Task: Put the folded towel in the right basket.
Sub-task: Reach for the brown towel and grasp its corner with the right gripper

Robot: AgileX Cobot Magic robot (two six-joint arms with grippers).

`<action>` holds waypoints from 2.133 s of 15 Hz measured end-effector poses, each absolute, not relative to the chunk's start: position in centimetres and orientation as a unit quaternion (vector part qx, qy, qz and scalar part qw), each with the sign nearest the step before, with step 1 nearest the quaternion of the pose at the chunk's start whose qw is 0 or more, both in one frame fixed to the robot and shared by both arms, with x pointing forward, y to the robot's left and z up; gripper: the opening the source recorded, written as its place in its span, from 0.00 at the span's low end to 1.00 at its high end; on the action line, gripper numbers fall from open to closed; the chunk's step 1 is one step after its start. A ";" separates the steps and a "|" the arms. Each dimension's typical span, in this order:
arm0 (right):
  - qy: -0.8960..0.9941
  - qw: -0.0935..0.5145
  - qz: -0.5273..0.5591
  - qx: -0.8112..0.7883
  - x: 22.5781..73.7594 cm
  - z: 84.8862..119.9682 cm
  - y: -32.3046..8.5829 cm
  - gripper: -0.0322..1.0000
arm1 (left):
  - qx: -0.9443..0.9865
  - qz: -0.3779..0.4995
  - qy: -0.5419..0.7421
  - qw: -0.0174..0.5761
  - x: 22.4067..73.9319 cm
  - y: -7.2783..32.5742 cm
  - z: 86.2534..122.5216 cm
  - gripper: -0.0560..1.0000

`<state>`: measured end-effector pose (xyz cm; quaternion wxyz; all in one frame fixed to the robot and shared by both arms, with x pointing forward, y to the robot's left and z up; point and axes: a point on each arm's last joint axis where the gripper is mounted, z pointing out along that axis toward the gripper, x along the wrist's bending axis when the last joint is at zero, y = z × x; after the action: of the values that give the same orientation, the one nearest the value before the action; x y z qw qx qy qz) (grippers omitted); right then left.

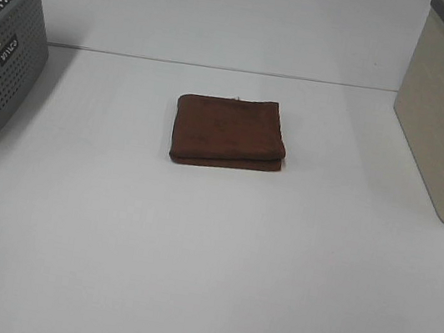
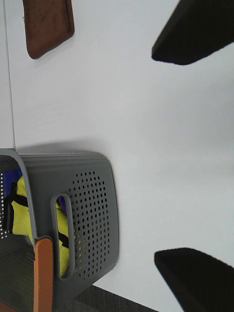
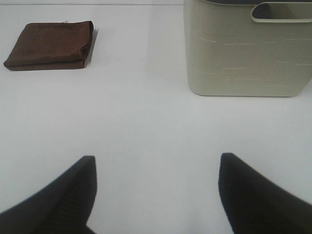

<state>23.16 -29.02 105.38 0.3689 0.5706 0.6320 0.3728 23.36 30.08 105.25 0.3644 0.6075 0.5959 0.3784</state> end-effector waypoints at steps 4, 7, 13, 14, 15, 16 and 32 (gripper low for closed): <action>0.632 0.369 0.373 0.571 23.2 105.4 -29.0 0.68 | 0.607 0.378 0.596 0.364 23.4 30.1 105.3 0.97; 0.632 0.369 0.373 0.571 23.2 105.4 -29.0 0.68 | 0.607 0.378 0.596 0.364 23.4 30.1 105.3 0.97; 0.632 0.369 0.373 0.571 23.2 105.4 -29.0 0.68 | 0.607 0.378 0.596 0.364 23.4 30.1 105.3 0.97; 0.632 0.369 0.373 0.571 23.2 105.4 -29.0 0.68 | 0.607 0.378 0.596 0.364 23.4 30.1 105.3 0.97; 0.632 0.369 0.373 0.571 23.2 105.4 -29.0 0.68 | 0.607 0.378 0.596 0.364 23.4 30.1 105.3 0.97; 0.632 0.369 0.373 0.571 23.2 105.4 -29.0 0.68 | 0.607 0.378 0.596 0.364 23.4 30.1 105.3 0.97; 0.632 0.369 0.373 0.571 23.2 105.4 -29.0 0.68 | 0.607 0.378 0.596 0.364 23.4 30.1 105.3 0.97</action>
<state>23.16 -29.02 105.38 0.3689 0.5706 0.6320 0.3728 23.36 30.08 105.25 0.3644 0.6075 0.5959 0.3784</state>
